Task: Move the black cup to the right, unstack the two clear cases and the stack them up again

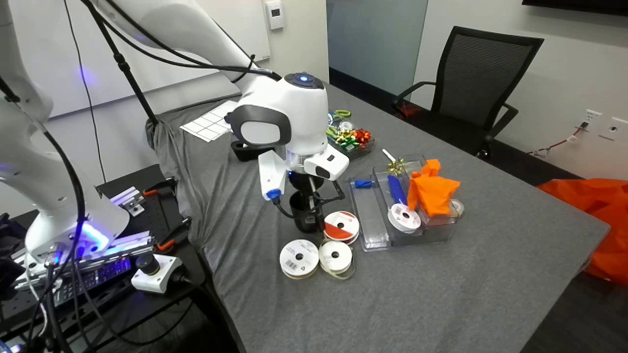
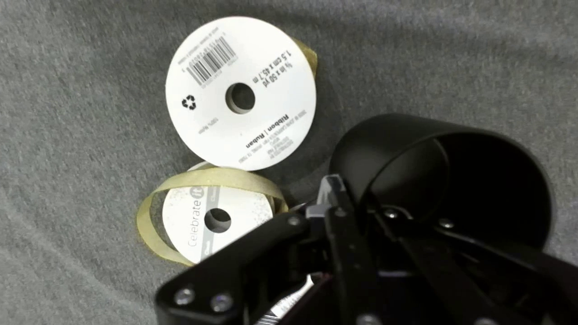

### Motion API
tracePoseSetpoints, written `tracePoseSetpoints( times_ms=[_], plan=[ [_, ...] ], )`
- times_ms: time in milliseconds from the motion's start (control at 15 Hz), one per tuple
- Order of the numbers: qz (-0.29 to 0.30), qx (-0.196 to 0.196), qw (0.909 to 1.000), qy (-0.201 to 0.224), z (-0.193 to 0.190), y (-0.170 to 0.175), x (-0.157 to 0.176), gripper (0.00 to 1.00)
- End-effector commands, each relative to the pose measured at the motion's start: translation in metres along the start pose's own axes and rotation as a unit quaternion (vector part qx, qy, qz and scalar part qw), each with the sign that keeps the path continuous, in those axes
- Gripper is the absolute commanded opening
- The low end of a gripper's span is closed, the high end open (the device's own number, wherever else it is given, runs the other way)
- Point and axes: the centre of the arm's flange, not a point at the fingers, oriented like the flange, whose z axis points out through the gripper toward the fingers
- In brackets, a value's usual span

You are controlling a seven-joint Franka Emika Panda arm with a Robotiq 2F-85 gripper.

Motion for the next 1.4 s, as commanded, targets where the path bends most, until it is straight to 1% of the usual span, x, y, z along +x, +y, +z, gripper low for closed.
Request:
tracePoseSetpoints(
  times_ms=[0, 67, 133, 200, 267, 800, 867, 933, 1200, 1333],
  plan=[
    [-0.011, 0.013, 0.9998, -0.006, 0.0, 0.011, 0.005, 0.02],
    [-0.012, 0.012, 0.9998, -0.006, 0.001, 0.012, 0.004, 0.02],
    [-0.011, 0.011, 0.9999, -0.004, 0.002, 0.013, 0.003, 0.32],
    [-0.013, 0.011, 0.9998, -0.004, 0.001, 0.014, 0.002, 0.34],
    [-0.014, 0.011, 0.9998, -0.002, -0.002, 0.015, 0.001, 0.39],
    [-0.058, 0.017, 0.9981, 0.014, -0.035, 0.026, -0.018, 0.95],
    [-0.064, 0.019, 0.9977, 0.014, -0.04, 0.026, -0.022, 0.99],
    [-0.068, 0.023, 0.9973, 0.014, -0.047, 0.025, -0.024, 1.0],
    [-0.071, 0.04, 0.9966, 0.013, -0.071, 0.011, -0.029, 1.0],
    [-0.062, 0.054, 0.9964, 0.021, -0.086, -0.007, -0.026, 1.0]
  ],
)
